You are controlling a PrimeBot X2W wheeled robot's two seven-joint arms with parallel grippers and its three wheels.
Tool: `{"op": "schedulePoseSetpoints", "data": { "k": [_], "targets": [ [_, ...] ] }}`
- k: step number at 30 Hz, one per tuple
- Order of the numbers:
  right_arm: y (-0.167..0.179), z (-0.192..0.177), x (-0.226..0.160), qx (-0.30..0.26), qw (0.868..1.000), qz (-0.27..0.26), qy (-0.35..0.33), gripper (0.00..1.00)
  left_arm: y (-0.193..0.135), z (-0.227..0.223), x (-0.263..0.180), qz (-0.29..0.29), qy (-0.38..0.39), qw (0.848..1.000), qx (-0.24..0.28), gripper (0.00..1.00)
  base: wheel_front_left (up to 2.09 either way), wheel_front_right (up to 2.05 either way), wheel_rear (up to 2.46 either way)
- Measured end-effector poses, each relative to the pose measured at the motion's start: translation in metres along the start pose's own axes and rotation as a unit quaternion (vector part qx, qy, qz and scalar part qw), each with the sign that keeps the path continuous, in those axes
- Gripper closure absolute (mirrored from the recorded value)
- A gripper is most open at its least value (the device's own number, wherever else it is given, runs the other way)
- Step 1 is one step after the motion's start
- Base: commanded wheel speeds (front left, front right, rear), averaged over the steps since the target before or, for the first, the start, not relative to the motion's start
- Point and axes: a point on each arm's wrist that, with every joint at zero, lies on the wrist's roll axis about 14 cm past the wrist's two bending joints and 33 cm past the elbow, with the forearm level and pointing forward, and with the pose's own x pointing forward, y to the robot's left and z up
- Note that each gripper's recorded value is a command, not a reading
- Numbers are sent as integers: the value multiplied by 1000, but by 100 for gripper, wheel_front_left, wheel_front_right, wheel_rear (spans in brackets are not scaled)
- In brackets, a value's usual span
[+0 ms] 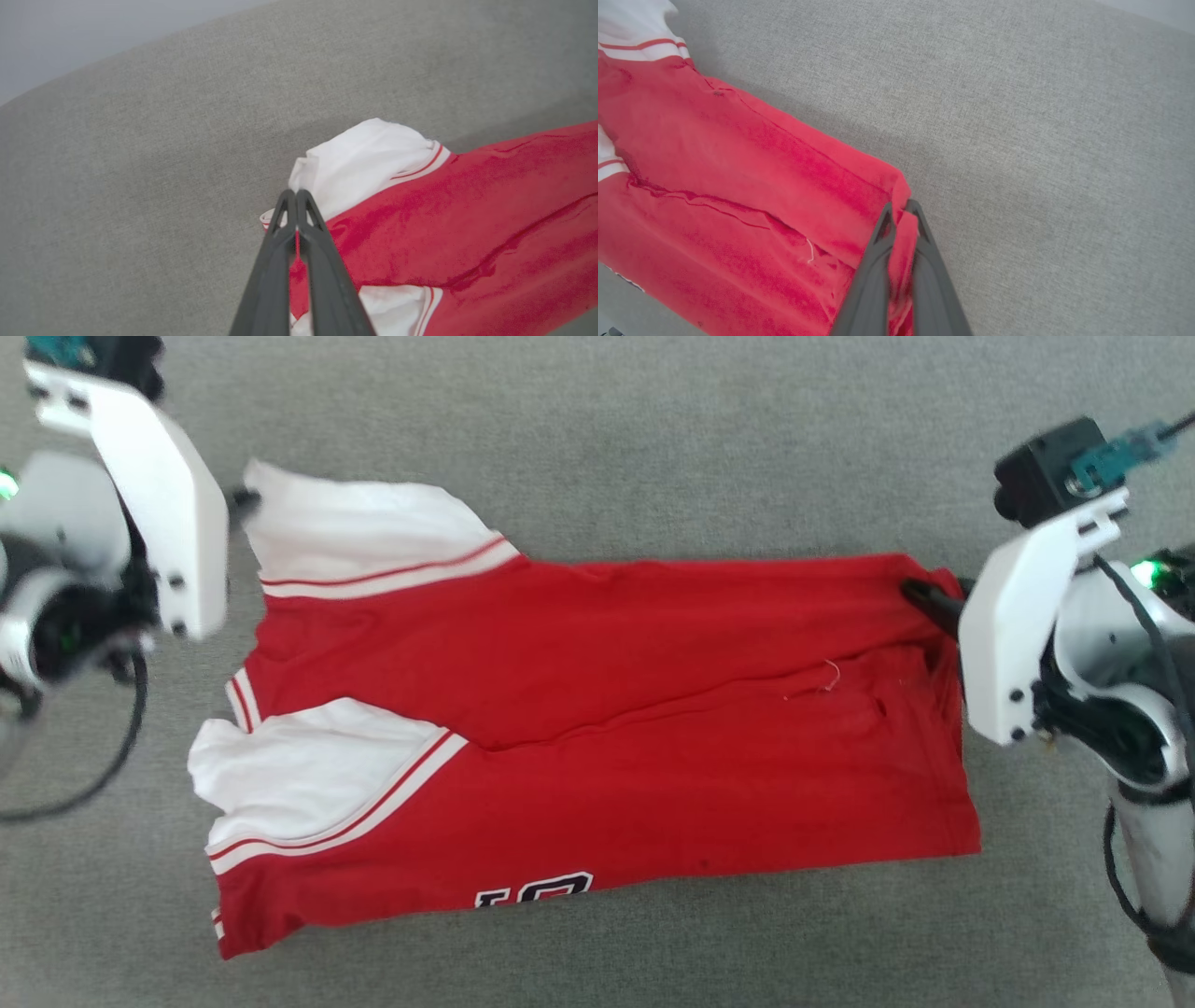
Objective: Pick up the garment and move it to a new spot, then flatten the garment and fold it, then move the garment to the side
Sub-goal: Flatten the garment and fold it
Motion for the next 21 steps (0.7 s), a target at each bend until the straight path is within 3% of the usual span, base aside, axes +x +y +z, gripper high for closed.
{"op": "schedulePoseSetpoints", "data": {
  "k": [13,21],
  "targets": [
    [13,-17,-38,-2,1000,4,-8,100,-32,-67,-69,5,43,999,7,100,0,0,0],
    [24,-51,-41,20,999,20,37,100,-39,-131,-73,2,109,993,-45,100,0,0,0]
  ]
}}
